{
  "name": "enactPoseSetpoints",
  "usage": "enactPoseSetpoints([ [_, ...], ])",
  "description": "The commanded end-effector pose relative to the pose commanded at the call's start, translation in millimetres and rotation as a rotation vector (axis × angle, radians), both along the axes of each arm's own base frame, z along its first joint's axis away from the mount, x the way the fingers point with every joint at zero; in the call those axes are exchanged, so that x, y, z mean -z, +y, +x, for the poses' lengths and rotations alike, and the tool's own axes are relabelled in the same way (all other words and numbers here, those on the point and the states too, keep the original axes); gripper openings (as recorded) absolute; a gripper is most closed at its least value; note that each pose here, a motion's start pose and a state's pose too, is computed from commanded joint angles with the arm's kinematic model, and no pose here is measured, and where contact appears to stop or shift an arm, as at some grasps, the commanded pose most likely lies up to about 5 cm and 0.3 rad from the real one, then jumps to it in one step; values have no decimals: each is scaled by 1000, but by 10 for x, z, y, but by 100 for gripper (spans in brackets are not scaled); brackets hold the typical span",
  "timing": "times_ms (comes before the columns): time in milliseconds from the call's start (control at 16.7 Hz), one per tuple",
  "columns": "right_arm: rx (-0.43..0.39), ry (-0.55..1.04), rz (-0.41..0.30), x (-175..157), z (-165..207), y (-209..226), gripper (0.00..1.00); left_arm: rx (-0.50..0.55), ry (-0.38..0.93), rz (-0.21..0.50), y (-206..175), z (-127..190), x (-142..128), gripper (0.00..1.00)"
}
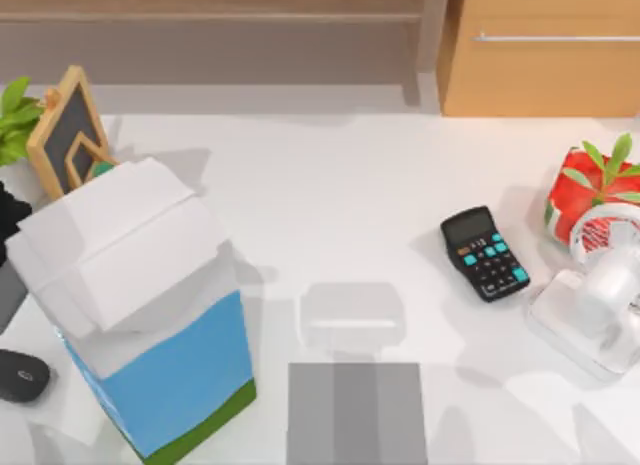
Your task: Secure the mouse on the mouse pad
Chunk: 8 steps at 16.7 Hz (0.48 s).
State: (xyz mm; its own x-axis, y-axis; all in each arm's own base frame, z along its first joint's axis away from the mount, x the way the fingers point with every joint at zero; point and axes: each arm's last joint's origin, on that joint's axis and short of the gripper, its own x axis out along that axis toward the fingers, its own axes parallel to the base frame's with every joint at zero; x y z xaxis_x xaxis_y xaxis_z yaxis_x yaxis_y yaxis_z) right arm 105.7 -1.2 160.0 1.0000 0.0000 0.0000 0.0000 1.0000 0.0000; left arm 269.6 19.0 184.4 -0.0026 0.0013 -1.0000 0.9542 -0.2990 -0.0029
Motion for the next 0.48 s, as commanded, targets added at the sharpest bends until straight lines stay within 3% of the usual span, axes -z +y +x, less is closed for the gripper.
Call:
enactPoseSetpoints([
  [180, 0, 0, 0, 0, 0, 0, 100, 0, 0, 0, 29, 60, 311, 100],
  [480, 0, 0, 0, 0, 0, 0, 100, 4, 2, 0, -41, -136, 793, 100],
])
